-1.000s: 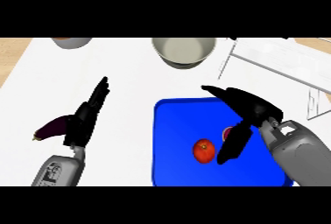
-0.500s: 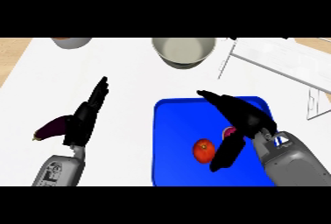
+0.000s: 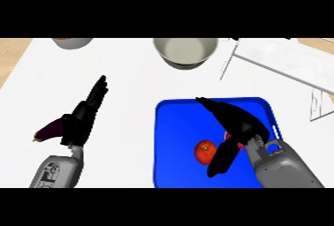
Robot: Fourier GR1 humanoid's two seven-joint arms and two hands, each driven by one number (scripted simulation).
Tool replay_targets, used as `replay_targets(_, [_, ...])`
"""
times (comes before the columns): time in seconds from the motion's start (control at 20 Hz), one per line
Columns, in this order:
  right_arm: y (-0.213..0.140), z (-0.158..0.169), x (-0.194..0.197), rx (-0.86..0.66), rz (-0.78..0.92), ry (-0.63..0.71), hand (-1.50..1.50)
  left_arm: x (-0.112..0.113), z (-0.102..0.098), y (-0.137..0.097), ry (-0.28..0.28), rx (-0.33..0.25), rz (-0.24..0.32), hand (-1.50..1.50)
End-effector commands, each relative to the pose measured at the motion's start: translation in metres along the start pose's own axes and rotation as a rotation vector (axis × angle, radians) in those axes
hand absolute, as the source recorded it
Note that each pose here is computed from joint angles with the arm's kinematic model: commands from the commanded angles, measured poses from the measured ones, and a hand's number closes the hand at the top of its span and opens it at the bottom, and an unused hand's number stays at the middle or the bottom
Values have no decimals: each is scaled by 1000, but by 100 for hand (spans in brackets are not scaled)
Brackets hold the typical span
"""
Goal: Pick the tomato from the tray and place it in the tiered shelf
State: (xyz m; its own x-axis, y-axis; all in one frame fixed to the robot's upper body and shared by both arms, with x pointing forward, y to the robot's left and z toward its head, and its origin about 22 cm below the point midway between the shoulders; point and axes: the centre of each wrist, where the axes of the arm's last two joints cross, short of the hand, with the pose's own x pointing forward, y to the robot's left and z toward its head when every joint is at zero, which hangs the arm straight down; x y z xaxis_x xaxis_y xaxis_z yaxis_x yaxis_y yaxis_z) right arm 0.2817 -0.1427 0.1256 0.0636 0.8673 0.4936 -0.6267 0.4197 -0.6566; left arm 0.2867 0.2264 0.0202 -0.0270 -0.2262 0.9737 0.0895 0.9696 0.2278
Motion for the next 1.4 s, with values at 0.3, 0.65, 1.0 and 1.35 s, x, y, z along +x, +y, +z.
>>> replay_targets(0.3, [24, 0, -14, 24, 46, 78, -150, -12, 10, -2, 10, 9, -17, 0])
replay_targets(0.65, [26, -11, -1, 30, 82, 118, -150, -11, 16, 0, 16, -4, -6, 0])
replay_targets(1.0, [33, -22, -1, 25, 99, 122, -150, -12, 5, -5, 4, 7, -1, 0])
replay_targets(1.35, [60, -49, -28, 73, 136, 152, -150, -13, -8, 2, 4, -9, -4, 0])
